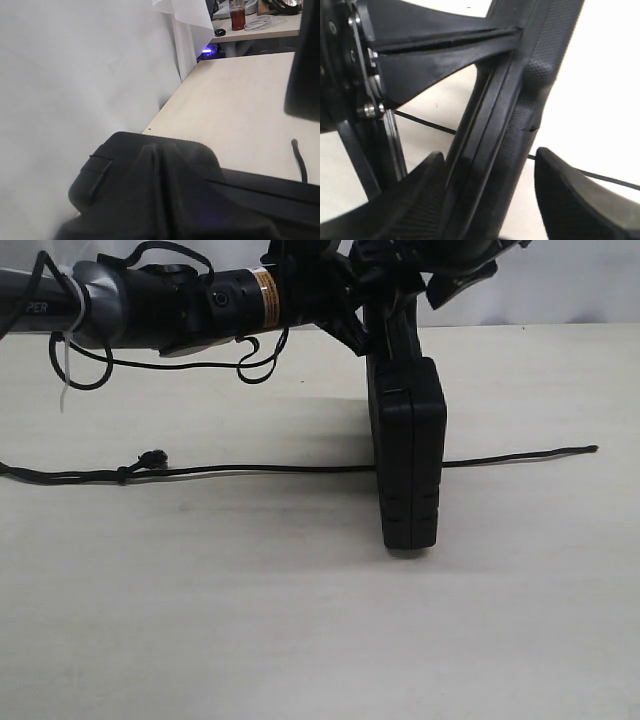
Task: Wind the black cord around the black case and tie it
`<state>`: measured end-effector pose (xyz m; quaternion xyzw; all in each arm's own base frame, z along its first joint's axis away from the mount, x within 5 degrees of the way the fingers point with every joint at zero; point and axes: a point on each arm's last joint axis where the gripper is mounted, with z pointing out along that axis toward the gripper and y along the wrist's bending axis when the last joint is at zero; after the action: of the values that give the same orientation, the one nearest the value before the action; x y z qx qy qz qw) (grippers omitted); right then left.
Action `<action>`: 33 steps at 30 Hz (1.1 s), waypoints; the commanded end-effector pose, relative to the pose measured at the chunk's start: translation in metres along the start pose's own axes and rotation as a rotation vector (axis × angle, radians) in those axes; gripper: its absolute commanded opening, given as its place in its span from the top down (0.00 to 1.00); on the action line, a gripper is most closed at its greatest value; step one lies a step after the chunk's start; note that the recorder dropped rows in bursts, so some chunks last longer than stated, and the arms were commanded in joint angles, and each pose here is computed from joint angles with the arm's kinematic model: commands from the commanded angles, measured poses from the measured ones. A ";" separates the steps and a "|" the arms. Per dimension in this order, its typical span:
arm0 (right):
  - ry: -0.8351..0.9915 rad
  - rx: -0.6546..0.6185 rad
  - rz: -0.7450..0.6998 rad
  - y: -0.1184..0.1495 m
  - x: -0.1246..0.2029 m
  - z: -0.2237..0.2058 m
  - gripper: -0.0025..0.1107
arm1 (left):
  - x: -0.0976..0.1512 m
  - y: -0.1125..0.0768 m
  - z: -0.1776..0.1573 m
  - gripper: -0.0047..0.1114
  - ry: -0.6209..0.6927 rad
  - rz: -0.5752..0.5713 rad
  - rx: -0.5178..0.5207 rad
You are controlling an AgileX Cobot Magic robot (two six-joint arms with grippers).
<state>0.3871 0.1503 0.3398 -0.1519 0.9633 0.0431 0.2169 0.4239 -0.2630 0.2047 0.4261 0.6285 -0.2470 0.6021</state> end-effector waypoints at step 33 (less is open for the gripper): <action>0.103 -0.085 0.150 -0.023 0.000 0.045 0.94 | -0.017 0.020 -0.052 0.96 0.284 0.055 -0.113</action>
<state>0.4083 0.1454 0.3023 -0.1051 0.9781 0.0667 0.1666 0.4167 -0.2209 0.2203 0.4432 0.7110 -0.1249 0.5315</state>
